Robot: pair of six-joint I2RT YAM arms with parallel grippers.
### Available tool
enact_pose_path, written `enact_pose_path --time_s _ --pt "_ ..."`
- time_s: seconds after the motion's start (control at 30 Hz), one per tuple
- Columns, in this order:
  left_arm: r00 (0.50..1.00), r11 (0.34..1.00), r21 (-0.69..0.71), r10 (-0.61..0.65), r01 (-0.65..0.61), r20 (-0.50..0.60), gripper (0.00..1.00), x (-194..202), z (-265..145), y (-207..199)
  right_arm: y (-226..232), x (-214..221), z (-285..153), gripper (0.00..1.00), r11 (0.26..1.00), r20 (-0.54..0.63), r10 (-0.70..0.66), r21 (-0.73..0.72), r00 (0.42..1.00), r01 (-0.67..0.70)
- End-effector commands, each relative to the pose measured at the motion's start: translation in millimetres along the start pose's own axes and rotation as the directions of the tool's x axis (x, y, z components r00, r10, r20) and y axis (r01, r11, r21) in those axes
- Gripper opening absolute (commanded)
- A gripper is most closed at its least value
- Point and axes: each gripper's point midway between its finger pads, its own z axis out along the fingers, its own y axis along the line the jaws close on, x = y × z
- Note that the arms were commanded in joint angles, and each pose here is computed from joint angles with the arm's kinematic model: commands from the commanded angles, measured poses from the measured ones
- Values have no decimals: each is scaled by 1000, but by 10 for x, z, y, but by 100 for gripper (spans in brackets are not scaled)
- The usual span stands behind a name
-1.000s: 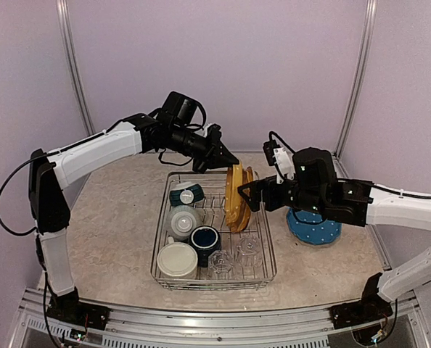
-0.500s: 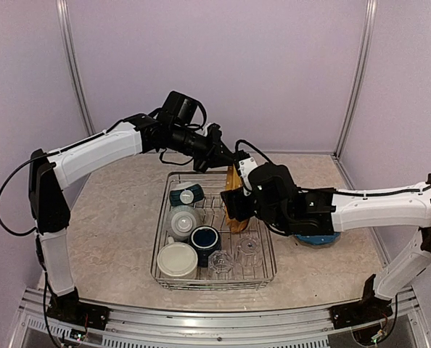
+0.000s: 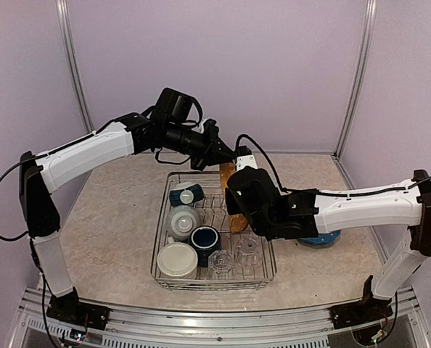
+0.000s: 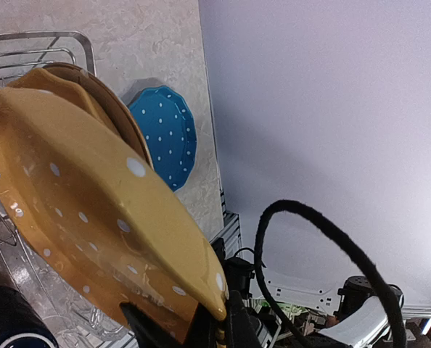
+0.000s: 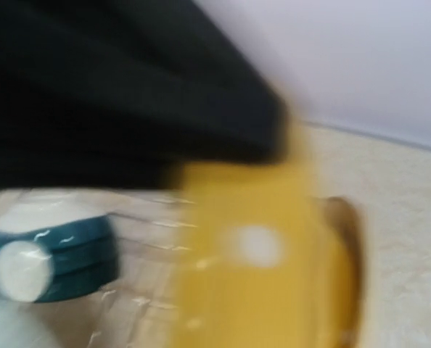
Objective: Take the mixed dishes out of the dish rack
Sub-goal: Pass from the left arm to the right
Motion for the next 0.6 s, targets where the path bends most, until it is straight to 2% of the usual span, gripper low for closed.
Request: enact_pose_path --time_s 0.0,0.03,0.17,0.2,0.23,0.3,0.37,0.57 --pt "993 979 168 111 -118 50 0 82 -323 -658 -13 -127 -15 11 999 34 26 32 999 -27" --pt "992 979 159 117 -124 57 0 85 -328 -643 -19 -146 -27 1 999 41 29 29 999 -30" --pt "983 983 76 161 -168 91 0 56 -442 -561 16 -341 -84 0 998 91 67 -14 994 -66" --pt "981 984 52 167 -173 98 5 50 -462 -518 20 -375 -89 0 997 100 73 -19 992 -72" --pt "979 983 38 174 -179 103 15 53 -487 -491 29 -416 -102 0 997 111 77 -27 991 -74" --pt "973 979 18 200 -203 114 43 72 -539 -461 56 -472 -110 0 997 126 71 -38 990 -66" --pt "968 976 -12 218 -218 124 62 80 -587 -405 36 -553 -122 0 996 148 83 -29 986 -80" --pt "938 955 -89 296 -284 183 87 61 -926 -367 7 -734 -141 0 991 175 125 -57 977 -117"
